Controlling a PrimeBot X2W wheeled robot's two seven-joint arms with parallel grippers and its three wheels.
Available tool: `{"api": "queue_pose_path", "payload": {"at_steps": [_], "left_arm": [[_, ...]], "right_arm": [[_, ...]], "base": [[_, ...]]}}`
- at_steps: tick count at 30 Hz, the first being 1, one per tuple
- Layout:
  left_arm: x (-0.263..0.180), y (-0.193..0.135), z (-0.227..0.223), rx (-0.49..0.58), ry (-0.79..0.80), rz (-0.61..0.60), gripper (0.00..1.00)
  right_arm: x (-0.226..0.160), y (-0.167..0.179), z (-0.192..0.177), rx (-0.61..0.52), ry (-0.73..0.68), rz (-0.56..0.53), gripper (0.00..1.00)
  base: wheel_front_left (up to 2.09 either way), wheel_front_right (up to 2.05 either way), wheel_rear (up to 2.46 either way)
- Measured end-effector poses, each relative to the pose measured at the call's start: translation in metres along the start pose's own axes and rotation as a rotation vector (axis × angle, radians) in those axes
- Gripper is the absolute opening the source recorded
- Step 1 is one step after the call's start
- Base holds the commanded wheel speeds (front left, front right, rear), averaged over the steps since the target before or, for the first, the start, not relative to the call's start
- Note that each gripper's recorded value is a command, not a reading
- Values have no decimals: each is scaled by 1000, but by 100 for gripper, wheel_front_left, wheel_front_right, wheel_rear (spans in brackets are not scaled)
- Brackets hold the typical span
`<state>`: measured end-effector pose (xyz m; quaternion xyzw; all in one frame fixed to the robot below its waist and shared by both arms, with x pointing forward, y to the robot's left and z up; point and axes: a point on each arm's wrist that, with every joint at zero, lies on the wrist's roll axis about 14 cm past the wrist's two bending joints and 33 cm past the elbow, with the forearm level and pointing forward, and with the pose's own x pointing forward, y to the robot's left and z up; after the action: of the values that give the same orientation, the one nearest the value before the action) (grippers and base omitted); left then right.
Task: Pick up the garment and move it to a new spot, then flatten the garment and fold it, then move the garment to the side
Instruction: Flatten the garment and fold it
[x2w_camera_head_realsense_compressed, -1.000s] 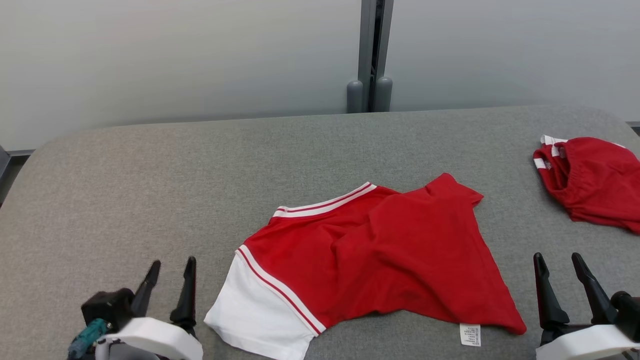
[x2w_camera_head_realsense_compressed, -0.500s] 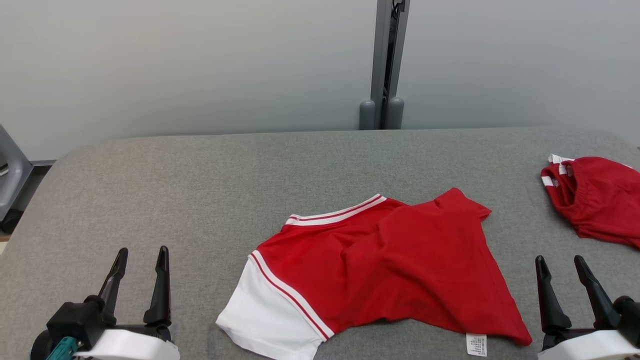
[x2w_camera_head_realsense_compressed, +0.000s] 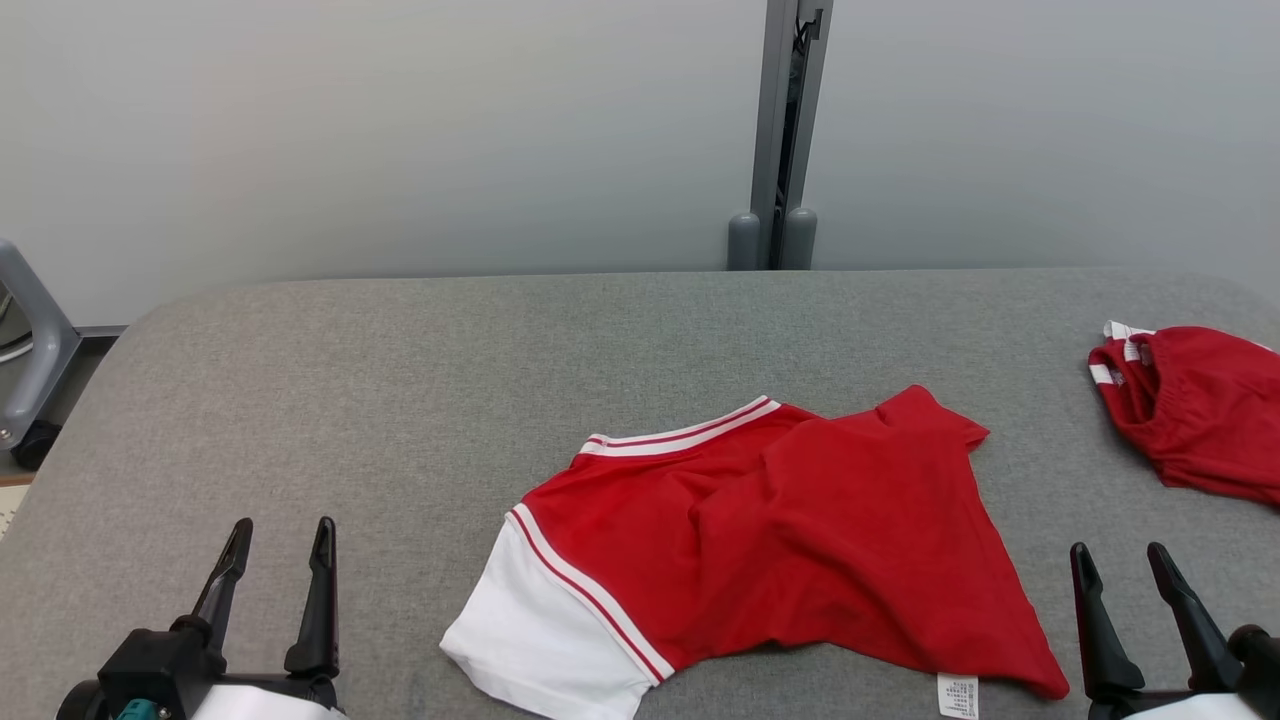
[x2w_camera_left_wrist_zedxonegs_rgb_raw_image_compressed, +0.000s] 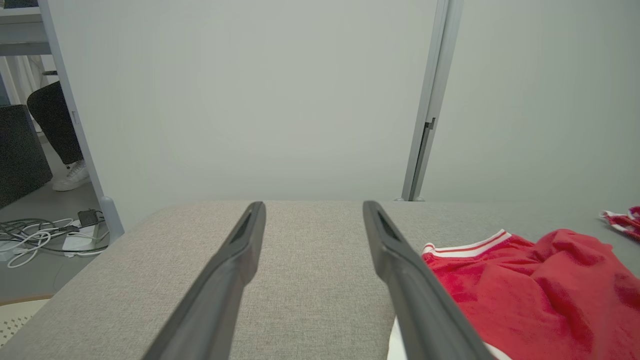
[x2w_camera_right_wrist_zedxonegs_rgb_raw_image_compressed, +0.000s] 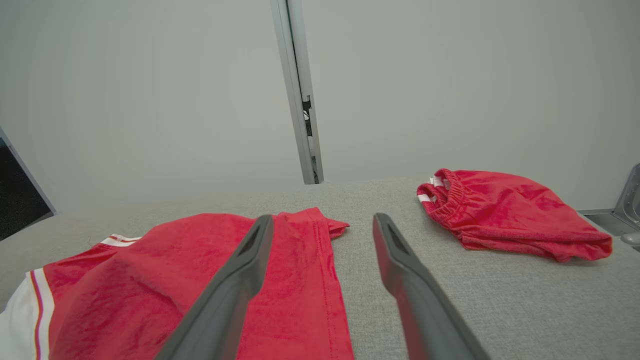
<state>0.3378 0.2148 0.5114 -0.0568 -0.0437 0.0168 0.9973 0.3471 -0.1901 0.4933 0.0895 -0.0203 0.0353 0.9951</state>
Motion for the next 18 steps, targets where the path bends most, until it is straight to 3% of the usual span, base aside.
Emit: {"api": "queue_pose_path", "payload": {"at_steps": [18], "left_arm": [[-3,-9,-14,1,41,-31,100]], "right_arm": [[-10,-8,-14,-12,52,-16,100]], "base": [[0,0,0]]}}
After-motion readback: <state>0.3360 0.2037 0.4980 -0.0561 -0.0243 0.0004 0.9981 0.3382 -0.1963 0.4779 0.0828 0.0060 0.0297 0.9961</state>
